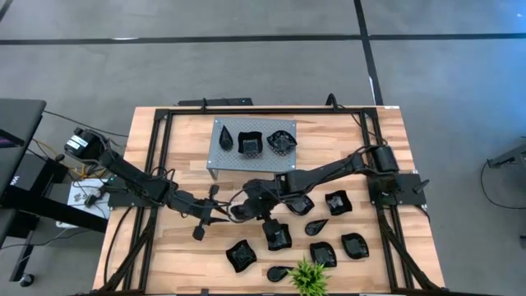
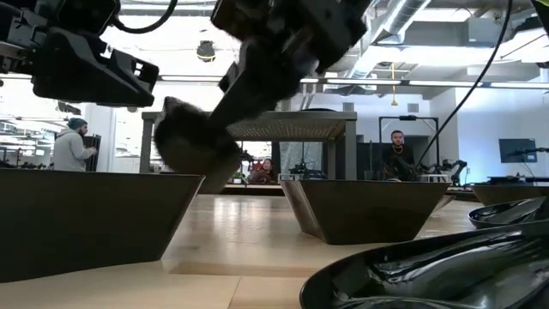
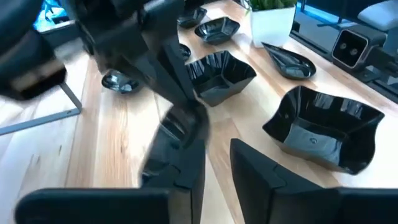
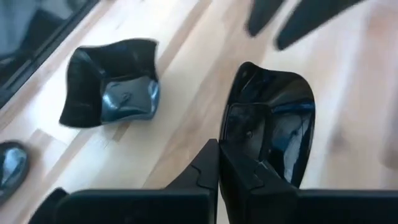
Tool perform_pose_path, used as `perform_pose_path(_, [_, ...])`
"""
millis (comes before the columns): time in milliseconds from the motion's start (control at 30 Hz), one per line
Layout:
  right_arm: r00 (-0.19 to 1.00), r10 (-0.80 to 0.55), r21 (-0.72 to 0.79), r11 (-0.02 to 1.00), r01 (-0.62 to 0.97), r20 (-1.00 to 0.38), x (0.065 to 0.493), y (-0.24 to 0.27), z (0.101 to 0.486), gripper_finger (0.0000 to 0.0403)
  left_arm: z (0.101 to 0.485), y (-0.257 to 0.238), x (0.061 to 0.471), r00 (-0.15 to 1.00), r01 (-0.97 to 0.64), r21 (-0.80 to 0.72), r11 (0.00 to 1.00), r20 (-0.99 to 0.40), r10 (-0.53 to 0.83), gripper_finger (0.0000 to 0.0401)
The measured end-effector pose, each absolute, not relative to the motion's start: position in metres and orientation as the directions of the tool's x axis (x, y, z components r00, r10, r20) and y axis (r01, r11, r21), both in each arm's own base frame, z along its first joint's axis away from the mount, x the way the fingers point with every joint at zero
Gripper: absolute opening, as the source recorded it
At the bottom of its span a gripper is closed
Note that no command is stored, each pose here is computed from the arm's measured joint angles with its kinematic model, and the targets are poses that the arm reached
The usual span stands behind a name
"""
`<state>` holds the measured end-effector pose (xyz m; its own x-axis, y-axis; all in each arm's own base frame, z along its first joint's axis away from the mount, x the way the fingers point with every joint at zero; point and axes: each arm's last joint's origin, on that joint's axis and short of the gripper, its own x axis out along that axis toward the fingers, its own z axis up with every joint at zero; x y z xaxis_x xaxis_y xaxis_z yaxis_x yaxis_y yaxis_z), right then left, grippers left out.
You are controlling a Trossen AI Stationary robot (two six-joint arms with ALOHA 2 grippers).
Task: Pick & Place Mini shaped plates
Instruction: Stack the black leaf-shaped plate on top of the black leaf-shaped plate on the shelf
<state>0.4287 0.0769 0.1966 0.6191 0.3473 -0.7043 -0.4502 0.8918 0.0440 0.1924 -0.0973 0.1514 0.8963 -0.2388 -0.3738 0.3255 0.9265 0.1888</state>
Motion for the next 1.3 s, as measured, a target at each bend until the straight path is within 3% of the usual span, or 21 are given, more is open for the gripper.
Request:
perform_pose_path(200, [0.65, 0.109, -0.149, 0.932, -0.329, -0.752, 0.386, 0.096, 0.254, 0.0001, 0.152, -0.097, 0.193, 0.906, 0.303, 0.196, 0.933, -0.364, -0.218, 0.0077])
perform_pose_path(333, [0.702, -0.051, -0.345, 0.894, -0.284, -0.71, 0.354, 0.106, 0.293, 0.0001, 0.153, -0.097, 0.193, 0.907, 0.302, 0.195, 0.933, -0.36, -0.219, 0.0076])
perform_pose_path(467, [0.734, -0.361, -0.548, 0.836, -0.018, -0.575, 0.332, 0.091, 0.325, 0.0001, 0.153, -0.097, 0.193, 0.907, 0.302, 0.195, 0.933, -0.359, -0.219, 0.0075])
perform_pose_path(600, [0.637, -0.595, -0.549, 0.779, 0.304, -0.491, 0.322, 0.054, 0.34, 0.0001, 0.153, -0.097, 0.193, 0.909, 0.301, 0.194, 0.934, -0.354, -0.22, 0.0075])
perform_pose_path(767, [0.501, -0.689, -0.377, 0.715, 0.589, -0.524, 0.329, 0.004, 0.329, 0.0001, 0.153, -0.097, 0.193, 0.909, 0.301, 0.194, 0.934, -0.353, -0.22, 0.0075])
perform_pose_path(1000, [0.488, -0.58, -0.202, 0.754, 0.625, -0.651, 0.338, -0.037, 0.314, 0.0, 0.153, -0.097, 0.193, 0.909, 0.301, 0.194, 0.934, -0.353, -0.22, 0.0074])
perform_pose_path(1300, [0.492, -0.559, -0.142, 0.744, 0.653, -0.667, 0.339, -0.041, 0.313, 0.0, 0.153, -0.097, 0.193, 0.909, 0.301, 0.194, 0.934, -0.353, -0.22, 0.0074])
